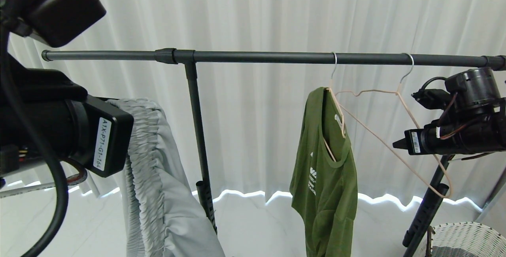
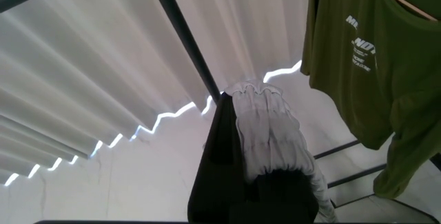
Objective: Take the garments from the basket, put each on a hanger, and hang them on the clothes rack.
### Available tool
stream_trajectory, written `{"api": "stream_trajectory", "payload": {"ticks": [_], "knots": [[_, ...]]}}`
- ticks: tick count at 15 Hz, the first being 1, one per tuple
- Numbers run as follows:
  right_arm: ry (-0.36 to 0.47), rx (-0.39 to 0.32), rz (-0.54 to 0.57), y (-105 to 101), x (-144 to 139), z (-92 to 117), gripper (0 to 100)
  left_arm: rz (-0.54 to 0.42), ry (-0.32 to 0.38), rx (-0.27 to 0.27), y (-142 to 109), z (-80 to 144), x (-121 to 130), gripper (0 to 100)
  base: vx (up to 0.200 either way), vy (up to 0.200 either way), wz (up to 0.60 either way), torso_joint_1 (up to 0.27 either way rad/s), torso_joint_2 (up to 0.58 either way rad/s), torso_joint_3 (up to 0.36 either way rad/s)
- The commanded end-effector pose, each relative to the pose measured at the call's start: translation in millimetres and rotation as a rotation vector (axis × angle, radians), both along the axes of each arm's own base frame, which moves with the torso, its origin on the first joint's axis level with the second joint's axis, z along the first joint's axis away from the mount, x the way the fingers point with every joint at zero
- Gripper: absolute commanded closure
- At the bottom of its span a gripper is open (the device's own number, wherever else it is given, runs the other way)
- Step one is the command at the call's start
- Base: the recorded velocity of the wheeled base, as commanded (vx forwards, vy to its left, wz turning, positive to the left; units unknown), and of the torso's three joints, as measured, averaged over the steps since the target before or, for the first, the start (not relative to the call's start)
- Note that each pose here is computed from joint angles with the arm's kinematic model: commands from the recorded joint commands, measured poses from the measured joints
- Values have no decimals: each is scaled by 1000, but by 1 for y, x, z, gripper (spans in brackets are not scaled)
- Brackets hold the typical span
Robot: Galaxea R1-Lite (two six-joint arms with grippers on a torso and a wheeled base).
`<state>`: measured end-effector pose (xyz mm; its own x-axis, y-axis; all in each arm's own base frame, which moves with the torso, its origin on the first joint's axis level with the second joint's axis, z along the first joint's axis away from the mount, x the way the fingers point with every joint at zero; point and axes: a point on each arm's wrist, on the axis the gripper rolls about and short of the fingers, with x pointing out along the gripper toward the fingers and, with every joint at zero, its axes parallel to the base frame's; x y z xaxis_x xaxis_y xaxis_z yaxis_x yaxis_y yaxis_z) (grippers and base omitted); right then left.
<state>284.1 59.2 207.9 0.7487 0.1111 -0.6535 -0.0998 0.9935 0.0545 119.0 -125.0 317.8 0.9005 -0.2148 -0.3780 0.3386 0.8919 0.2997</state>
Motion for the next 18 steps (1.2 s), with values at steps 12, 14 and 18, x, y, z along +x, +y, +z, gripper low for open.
{"api": "stream_trajectory", "payload": {"ticks": [12,14,18], "knots": [[-83,75,60,-5,-34,29,100,-1,-2,-2,1,0,-1,100,0,0,0,0,0,0],[-97,80,63,-9,-49,32,100,1,-2,-2,1,1,-1,100,0,0,0,0,0,0],[-98,79,60,-16,-81,31,100,18,-10,6,1,1,0,100,-50,0,0,1,1,1]]}}
